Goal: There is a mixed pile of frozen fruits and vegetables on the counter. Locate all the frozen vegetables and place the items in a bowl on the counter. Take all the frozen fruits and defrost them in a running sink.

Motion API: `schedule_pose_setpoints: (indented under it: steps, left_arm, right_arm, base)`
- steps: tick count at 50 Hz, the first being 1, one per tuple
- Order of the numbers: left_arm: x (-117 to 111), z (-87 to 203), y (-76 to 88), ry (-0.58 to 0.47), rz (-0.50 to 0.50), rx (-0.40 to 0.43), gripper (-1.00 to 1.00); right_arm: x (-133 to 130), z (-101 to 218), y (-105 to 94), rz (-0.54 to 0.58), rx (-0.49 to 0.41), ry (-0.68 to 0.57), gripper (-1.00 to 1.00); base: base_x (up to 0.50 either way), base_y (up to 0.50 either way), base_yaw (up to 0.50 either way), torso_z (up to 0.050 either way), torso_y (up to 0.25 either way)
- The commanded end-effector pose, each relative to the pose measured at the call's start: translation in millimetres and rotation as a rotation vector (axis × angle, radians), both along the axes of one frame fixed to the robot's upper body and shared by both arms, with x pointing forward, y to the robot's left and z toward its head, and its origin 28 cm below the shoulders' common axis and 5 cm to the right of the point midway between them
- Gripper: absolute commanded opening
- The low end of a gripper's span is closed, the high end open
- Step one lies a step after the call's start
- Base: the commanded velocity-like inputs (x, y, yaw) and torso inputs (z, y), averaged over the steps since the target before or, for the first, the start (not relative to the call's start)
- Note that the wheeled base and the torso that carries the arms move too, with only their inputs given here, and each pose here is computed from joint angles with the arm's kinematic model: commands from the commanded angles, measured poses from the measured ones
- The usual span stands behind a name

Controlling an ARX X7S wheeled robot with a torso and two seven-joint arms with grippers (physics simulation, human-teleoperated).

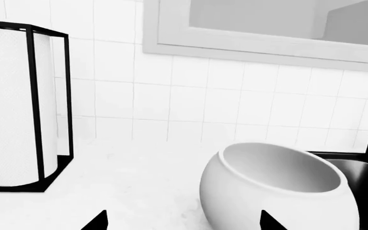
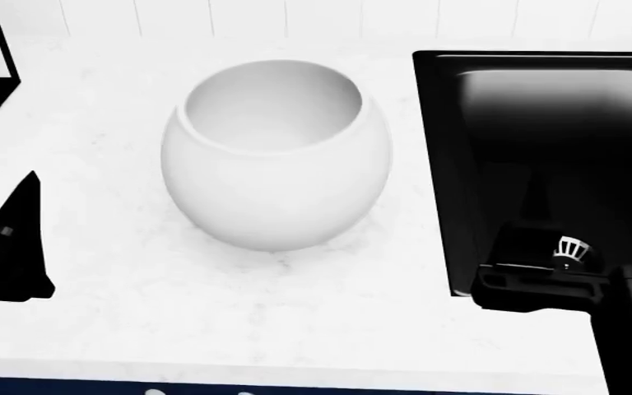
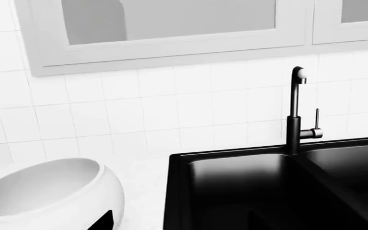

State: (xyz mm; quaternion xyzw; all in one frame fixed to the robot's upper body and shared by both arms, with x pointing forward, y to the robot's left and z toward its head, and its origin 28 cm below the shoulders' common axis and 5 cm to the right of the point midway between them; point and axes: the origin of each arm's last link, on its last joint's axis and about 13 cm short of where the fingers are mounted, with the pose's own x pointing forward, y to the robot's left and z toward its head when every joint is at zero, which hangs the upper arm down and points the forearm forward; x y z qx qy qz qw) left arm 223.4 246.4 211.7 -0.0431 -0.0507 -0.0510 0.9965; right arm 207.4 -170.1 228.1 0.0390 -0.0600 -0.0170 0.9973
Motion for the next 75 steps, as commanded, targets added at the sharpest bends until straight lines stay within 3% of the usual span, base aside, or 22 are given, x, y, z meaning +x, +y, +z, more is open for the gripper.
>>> schedule_pose_setpoints:
  steps: [1,25,75]
  left_arm:
    - [-1.7,1.1,1.2,-0.006,0.003,0.000,1.00]
    - [-2.9,5.1,0.8,-0.019,0.007,0.002,1.00]
    - [-2.2,4.6,2.7,-0.018,0.014,-0.002,1.00]
  right_arm:
    - [-0.8,1.1,-1.1,-0.011,-0.003,-0.003,1.00]
    - [-1.9,2.6,-0.7,0.007,-0.006,-0.020,1.00]
    - [-2.7,2.9,-2.0,0.005,-0.025,-0.023,1.00]
  base:
    - [0.00,-0.14,0.00,0.000,0.000]
    - [-0.03,-0.28,0.00,0.000,0.000]
    - [0.06,-0.49,0.00,0.000,0.000]
